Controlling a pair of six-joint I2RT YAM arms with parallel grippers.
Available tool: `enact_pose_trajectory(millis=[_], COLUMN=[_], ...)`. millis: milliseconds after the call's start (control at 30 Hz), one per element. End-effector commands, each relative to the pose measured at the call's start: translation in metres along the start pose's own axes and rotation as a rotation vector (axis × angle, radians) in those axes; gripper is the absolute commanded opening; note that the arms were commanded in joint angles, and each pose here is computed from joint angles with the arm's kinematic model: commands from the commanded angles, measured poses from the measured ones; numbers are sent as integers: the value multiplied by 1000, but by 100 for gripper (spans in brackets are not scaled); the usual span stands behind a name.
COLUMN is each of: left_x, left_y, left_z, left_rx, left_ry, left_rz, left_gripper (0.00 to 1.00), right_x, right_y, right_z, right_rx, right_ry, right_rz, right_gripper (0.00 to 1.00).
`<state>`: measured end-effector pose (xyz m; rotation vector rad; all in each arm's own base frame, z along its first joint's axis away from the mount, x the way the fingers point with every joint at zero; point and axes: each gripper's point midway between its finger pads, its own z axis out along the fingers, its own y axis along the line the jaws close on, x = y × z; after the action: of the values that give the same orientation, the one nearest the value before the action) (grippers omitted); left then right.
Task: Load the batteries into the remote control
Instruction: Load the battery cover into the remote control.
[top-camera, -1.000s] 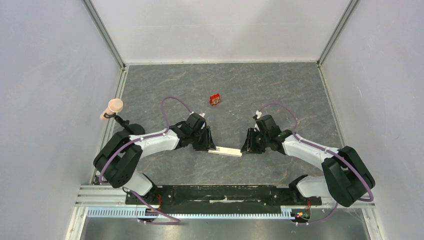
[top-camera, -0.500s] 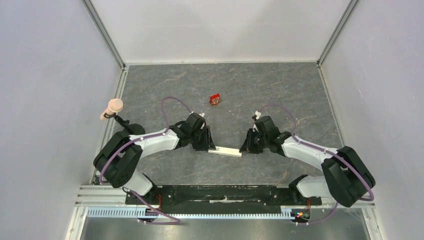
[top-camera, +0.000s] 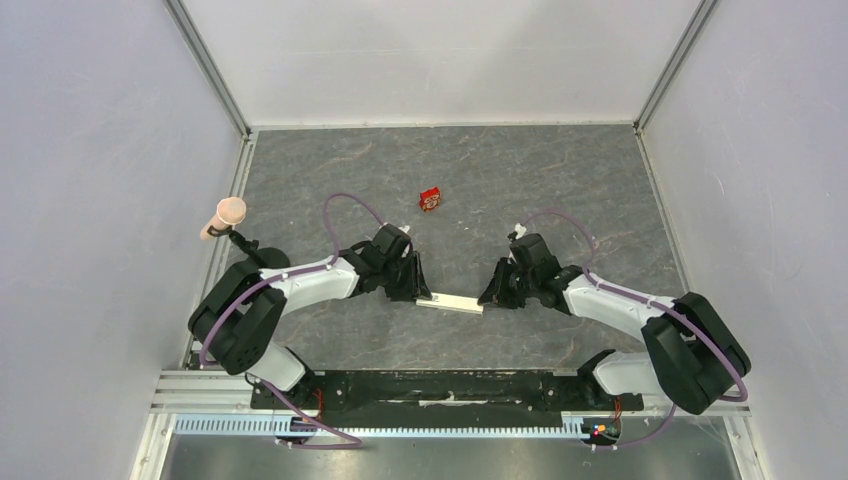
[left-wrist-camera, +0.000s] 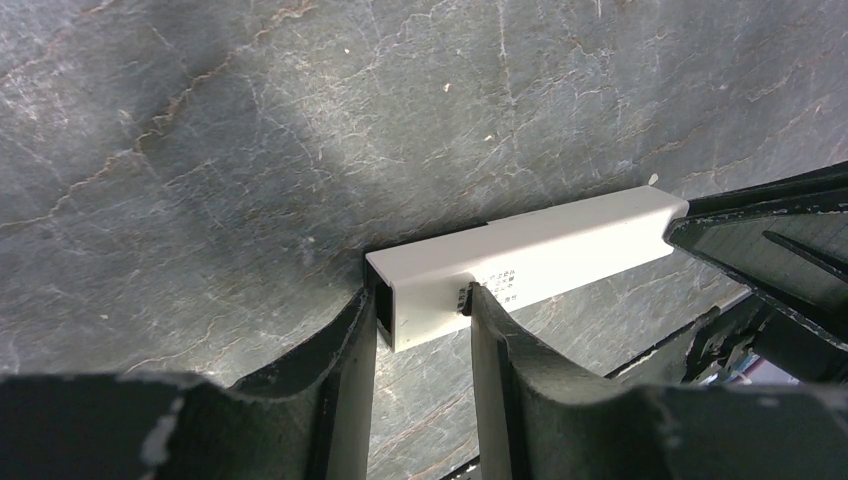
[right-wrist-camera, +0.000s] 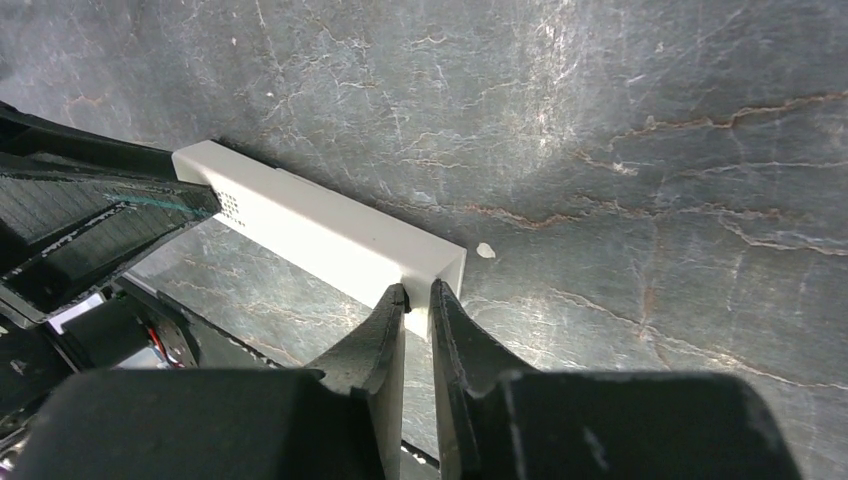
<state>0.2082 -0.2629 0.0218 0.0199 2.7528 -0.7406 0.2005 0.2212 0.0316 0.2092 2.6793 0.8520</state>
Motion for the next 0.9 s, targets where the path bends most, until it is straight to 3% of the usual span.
enact_pose_trajectory(millis=[0,367,633,867], left_x=[64,63,69,65], left_y=[45,17,16,17], left_z=[21,29,32,33], left_rx=[-128,56,96,87], left_ry=[182,145,152,135], left_rz=[22,-26,-27,-13], left_gripper=[2,2,2,2], right_x=[37,46,56,37], right_y=[16,55,56,70], right_z=[14,27,42,40], right_rx=[-78,-109,23,100], right_ry=[121,114,94,25], right_rz=[32,115,143,83], right_gripper=[14,16,10,15])
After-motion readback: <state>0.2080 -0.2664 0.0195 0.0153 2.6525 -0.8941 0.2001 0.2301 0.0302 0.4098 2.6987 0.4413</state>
